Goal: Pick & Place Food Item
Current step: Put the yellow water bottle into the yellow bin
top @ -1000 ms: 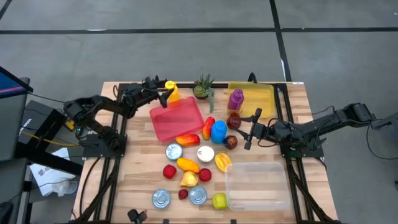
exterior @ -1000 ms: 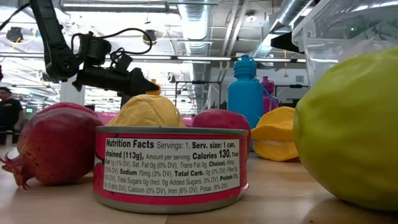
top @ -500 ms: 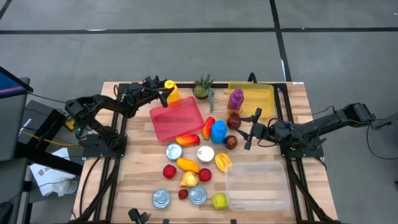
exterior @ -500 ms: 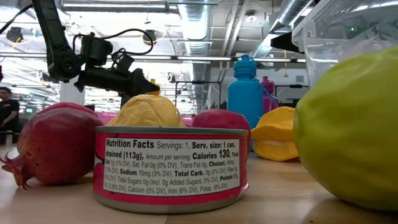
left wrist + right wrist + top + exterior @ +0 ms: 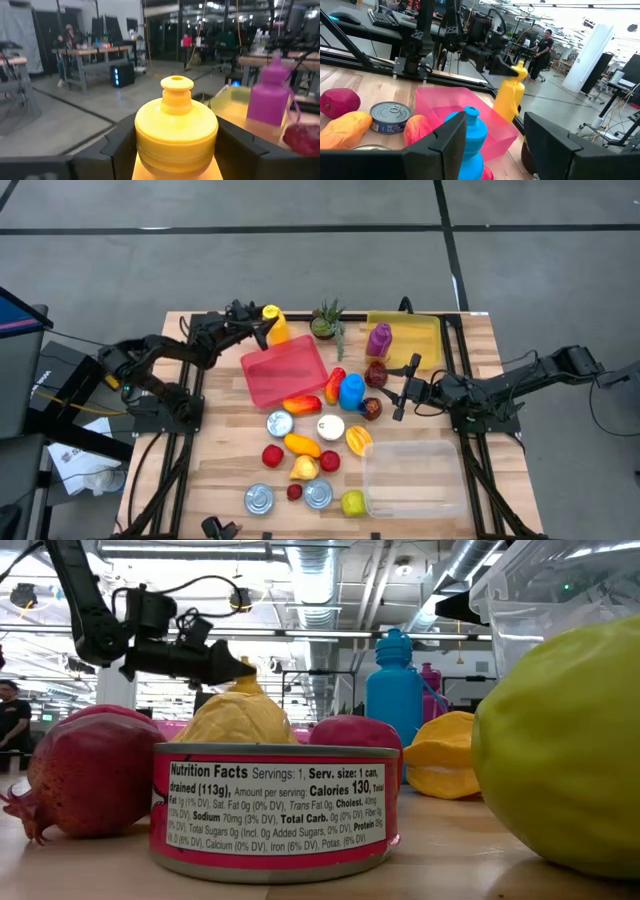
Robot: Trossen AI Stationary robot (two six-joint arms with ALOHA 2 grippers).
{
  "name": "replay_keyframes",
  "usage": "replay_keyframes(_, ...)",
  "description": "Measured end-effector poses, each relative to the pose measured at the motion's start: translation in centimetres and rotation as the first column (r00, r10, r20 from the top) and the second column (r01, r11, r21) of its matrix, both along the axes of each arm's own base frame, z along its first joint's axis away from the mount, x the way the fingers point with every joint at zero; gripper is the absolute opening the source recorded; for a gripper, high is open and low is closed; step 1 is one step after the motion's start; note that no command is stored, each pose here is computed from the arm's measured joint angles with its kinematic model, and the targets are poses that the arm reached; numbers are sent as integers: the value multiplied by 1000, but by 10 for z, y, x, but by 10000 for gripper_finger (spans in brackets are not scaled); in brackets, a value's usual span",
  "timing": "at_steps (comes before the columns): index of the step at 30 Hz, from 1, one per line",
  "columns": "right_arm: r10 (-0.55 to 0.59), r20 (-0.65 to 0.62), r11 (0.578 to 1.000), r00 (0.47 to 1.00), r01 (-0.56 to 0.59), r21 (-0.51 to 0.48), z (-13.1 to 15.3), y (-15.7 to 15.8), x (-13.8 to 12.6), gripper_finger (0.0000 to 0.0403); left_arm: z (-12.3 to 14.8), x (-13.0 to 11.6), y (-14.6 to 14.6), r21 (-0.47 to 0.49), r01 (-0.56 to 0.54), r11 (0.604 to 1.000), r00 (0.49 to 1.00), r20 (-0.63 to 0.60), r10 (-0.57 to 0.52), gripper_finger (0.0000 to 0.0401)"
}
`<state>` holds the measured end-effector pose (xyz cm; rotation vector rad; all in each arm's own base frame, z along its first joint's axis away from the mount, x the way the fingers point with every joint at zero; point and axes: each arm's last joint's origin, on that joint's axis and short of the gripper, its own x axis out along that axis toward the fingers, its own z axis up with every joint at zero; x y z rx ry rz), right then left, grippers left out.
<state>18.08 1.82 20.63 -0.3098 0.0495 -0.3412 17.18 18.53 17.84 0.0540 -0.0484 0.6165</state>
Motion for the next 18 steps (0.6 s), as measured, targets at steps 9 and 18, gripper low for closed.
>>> replay_keyframes(9, -1, 9, 1000, 1000, 1, 1, 1, 0, 0, 188, 30, -10, -14, 24, 6, 1000, 999, 36, -7, 207)
replay_keyframes(18, -59, 25, 998, 998, 59, 9, 30, -10, 12, 188, 64, 8, -23, 12, 86, 996, 996, -7, -86, 207)
